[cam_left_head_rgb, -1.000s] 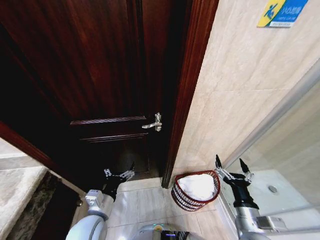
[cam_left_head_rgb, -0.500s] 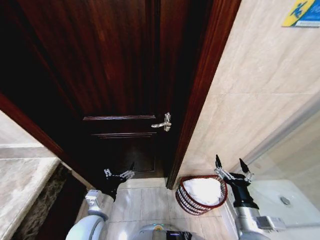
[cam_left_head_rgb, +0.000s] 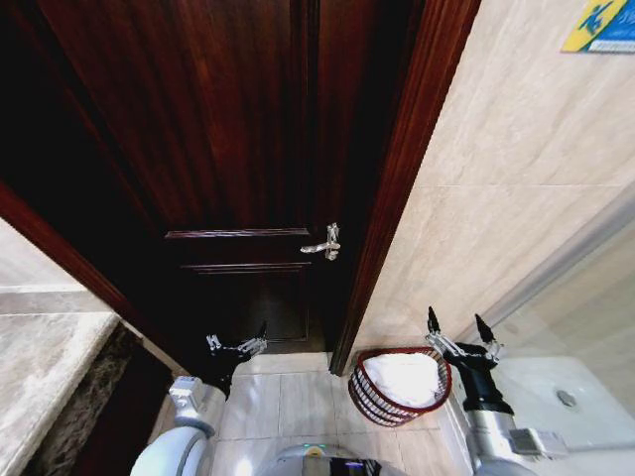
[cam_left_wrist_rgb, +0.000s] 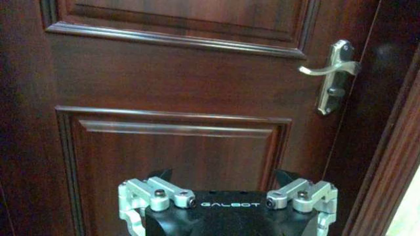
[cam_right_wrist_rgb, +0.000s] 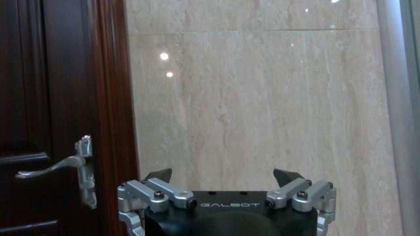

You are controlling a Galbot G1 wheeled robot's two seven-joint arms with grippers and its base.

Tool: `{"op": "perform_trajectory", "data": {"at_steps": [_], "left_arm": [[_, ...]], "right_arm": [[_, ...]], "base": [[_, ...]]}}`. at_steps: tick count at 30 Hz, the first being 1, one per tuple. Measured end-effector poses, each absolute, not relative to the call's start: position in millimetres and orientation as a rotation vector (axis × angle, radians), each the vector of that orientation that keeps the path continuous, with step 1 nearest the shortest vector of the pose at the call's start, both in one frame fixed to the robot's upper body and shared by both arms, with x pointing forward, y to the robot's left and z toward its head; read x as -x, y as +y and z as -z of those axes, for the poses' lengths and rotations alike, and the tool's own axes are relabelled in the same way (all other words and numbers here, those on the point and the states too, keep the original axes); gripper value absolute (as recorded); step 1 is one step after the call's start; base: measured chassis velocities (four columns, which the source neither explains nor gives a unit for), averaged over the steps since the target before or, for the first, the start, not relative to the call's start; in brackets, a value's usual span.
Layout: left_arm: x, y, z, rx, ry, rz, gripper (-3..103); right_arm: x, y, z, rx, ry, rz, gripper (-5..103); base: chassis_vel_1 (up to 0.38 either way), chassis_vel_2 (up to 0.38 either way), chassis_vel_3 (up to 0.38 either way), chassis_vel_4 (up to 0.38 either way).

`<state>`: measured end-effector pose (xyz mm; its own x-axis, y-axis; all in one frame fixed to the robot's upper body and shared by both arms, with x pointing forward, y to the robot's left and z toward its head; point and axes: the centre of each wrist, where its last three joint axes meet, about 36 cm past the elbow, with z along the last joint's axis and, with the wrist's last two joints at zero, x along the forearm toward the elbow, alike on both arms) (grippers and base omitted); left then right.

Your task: Discard the used towel into the hamper.

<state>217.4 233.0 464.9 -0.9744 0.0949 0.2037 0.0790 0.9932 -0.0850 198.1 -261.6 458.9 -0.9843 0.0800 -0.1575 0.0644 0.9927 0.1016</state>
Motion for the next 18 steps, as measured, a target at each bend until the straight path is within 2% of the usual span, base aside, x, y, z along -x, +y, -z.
{"op": "perform_trajectory", "data": {"at_steps": [7,18], "left_arm": [[-217.4,233.1,-464.9,0.130,-2.928,-0.112,100],[-217.4,232.9,-464.8,0.129,-2.928,-0.113,100]], "right_arm": [[-198.1,-261.6,-458.9,-0.108,2.974,-0.144,100],[-198.1,-261.6,-458.9,-0.108,2.974,-0.144,100]], "base": [[0.077,0.089,-0.077,-0.093],[0.012,0.006,-0.009,-0.007]]}}
